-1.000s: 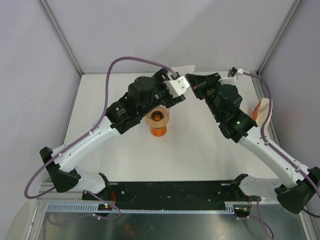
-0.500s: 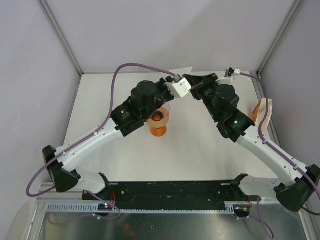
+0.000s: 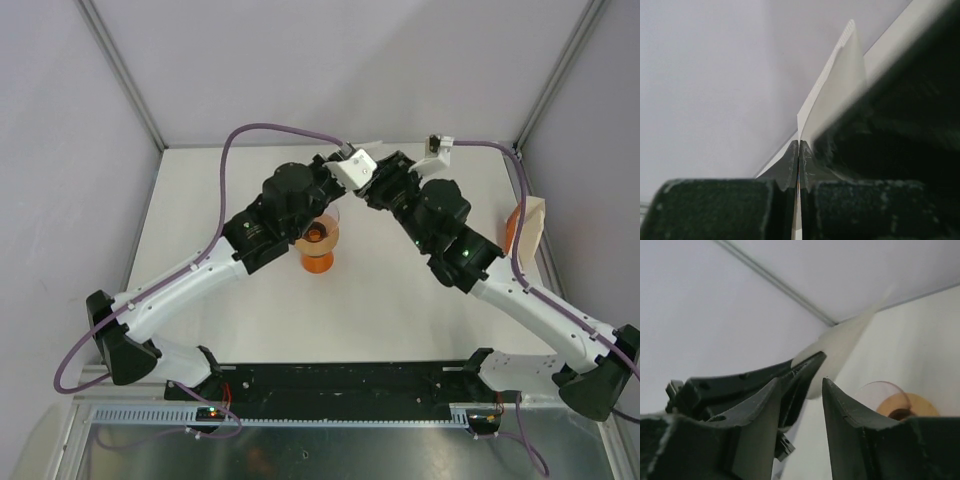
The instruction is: Place the coffee filter in the dripper
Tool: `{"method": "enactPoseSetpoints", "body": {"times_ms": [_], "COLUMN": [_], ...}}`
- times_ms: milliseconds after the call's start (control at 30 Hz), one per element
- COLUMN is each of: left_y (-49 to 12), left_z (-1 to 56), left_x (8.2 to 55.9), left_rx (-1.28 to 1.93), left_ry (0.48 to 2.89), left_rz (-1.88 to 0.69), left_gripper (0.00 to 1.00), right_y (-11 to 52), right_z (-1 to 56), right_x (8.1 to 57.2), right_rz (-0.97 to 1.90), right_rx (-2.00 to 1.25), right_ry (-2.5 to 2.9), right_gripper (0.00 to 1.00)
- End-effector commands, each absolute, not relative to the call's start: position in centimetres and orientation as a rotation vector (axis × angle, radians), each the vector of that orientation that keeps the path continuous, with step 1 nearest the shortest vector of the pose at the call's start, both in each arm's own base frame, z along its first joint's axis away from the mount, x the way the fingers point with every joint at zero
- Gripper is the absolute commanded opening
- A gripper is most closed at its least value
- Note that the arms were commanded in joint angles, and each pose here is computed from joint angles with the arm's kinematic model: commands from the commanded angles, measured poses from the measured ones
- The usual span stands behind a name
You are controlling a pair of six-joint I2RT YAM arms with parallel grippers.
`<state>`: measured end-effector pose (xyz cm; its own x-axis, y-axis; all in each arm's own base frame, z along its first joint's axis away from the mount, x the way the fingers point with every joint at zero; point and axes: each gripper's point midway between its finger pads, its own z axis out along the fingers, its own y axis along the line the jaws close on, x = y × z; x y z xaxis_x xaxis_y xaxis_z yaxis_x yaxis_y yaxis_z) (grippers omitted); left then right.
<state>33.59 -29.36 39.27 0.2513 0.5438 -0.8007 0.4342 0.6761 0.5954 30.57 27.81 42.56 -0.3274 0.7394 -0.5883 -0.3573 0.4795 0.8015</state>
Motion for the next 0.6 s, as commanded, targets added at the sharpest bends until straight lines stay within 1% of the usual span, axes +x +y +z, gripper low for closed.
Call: {"method": "enactPoseSetpoints", "body": {"times_ms": [0, 133, 233, 333, 467, 567], "left_y": [-28.0, -28.0, -28.0, -28.1, -28.2, -28.4], "left_z": [41.8, 41.6, 41.2, 41.0, 40.9, 40.9], "left_x": [34.1, 33.8, 33.5, 33.2, 33.0, 32.6], "left_rx": [0.708, 0.686, 0.690, 0.698, 0.707, 0.708], "left_ry": [1.387, 1.411, 1.429, 1.439, 1.449, 1.456], "left_rz": [0.016, -0.028, -0.050, -0.066, -0.089, -0.116], "left_gripper": [0.00, 0.00, 0.00, 0.00, 0.00, 0.00], "right_y": [27.7, 27.7, 27.1, 26.9, 27.2, 26.9], "right_z": [44.5, 43.0, 42.1, 42.9, 44.3, 44.2], "right_x": [27.5, 26.6, 26.6, 26.9, 27.5, 28.5], "right_rz": [1.023, 0.947, 0.921, 0.942, 0.960, 0.948], "right_rx": [0.177, 0.187, 0.222, 0.237, 0.239, 0.271], "right_ry": [1.500, 1.547, 1.552, 1.499, 1.431, 1.418], "right_gripper": [0.46, 0.50, 0.55, 0.58, 0.59, 0.58]}}
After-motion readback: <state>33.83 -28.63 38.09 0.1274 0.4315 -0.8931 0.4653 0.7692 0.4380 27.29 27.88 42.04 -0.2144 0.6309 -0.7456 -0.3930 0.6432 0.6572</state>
